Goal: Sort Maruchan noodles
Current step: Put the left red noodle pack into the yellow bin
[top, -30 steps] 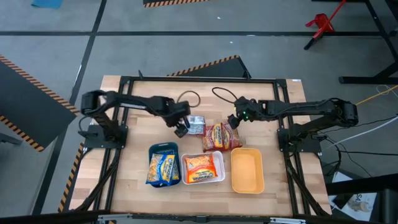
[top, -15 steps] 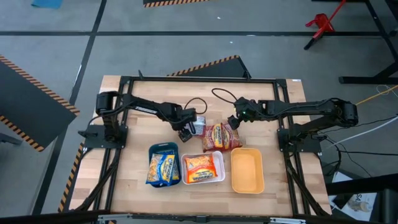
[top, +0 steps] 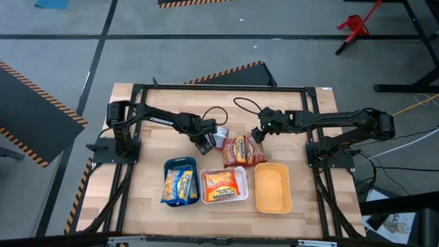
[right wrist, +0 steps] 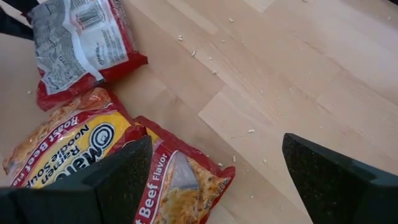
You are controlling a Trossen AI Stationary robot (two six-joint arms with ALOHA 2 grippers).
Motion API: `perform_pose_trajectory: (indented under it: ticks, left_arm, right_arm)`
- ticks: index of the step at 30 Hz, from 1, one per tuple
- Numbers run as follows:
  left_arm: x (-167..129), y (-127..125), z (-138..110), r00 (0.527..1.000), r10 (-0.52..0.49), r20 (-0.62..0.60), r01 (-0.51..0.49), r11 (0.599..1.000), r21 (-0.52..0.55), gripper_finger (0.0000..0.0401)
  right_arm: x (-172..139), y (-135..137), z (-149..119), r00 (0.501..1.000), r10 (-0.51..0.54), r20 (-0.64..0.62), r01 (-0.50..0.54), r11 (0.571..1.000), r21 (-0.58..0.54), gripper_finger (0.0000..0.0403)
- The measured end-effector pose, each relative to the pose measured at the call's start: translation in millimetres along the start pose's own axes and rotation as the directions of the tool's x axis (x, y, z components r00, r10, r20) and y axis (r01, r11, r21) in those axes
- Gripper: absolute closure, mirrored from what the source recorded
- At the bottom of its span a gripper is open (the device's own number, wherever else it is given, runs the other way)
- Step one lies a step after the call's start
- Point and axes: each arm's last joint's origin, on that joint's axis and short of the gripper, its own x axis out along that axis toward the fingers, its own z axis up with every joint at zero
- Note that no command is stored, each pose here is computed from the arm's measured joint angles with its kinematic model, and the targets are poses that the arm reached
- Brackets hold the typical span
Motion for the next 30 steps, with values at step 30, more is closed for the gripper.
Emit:
perform_pose_trajectory:
  ticks: [30]
  left_arm:
    - [-125.7, 2.1, -8.7, 0.928, -0.149, 0.340, 0.229, 0.952, -0.206, 0.0401]
  right_arm:
    - [7.5, -51.5, 22.3, 0.980, -0.197, 0.024, 0.194, 0.978, 0.070, 0.0056]
